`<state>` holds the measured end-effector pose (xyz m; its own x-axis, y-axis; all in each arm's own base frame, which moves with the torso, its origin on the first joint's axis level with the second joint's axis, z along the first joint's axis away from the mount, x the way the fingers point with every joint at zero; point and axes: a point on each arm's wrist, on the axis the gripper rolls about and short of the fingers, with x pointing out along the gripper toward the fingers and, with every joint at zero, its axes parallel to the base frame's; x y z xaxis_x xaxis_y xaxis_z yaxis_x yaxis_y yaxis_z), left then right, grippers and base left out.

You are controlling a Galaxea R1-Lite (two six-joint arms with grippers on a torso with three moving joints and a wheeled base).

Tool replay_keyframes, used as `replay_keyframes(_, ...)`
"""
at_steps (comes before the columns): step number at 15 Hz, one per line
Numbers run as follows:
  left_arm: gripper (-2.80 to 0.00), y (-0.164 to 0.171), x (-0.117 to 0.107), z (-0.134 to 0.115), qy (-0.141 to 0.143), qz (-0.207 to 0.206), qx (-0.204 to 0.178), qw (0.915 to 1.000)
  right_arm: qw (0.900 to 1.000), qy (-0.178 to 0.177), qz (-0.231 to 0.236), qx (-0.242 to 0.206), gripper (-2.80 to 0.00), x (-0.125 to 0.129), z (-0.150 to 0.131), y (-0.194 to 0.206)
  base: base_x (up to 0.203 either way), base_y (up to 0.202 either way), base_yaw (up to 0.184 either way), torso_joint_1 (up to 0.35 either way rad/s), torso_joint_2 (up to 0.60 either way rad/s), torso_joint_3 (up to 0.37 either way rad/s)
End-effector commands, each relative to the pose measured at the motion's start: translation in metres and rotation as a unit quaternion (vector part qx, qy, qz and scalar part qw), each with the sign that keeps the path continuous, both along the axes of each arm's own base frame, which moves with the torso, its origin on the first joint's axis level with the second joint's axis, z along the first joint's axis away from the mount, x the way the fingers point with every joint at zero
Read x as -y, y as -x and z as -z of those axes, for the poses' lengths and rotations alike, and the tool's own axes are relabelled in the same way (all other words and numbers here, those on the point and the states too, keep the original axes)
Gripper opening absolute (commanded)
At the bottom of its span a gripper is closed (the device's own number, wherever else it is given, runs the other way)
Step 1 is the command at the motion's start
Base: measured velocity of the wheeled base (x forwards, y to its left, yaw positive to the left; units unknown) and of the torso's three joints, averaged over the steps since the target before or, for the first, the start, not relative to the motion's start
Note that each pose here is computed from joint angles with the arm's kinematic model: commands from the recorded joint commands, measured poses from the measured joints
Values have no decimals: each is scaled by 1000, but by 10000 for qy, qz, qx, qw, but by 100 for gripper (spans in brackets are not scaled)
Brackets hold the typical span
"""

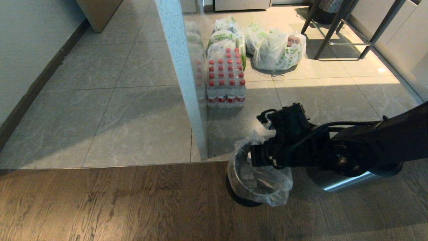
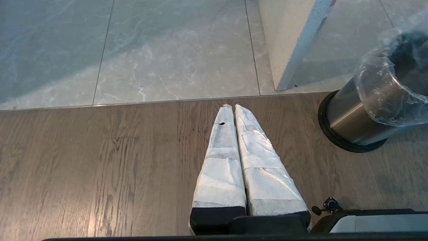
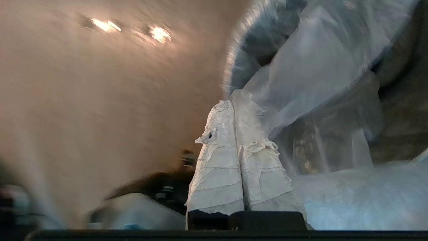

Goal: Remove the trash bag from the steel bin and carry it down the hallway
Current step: Pick up the trash bag

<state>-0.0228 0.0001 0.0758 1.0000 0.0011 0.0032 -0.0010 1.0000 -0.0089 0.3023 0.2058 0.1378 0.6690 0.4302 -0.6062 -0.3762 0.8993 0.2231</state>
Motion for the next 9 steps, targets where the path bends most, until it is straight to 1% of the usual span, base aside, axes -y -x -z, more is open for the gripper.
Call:
replay_keyframes(1, -280, 0, 0, 0, 1, -2, -1, 10000, 9991, 368, -38, -186, -280, -12, 31, -10, 0, 0, 0, 0, 0, 0)
replay_keyframes(3, -280, 0, 0, 0, 1, -2, -1, 10000, 9988, 452, -25, -186, -280, -13, 37, -12, 0, 0, 0, 0, 0, 0)
replay_keyframes(4, -280, 0, 0, 0, 1, -2, -8, 10000, 9978, 601, -10, -267, -280, -16, 49, -16, 0, 0, 0, 0, 0, 0)
replay_keyframes(6, -280, 0, 0, 0, 1, -2, -8, 10000, 9954, 950, -6, -118, -280, -19, 63, -23, 0, 0, 0, 0, 0, 0)
replay_keyframes(8, -280, 0, 0, 0, 1, -2, 2, 10000, 9959, 899, 41, 78, -280, -23, 70, -29, 0, 0, 0, 0, 0, 0)
replay_keyframes(9, -280, 0, 0, 0, 1, -2, -1, 10000, 9959, 896, 46, 90, -280, -23, 71, -30, 0, 0, 0, 0, 0, 0)
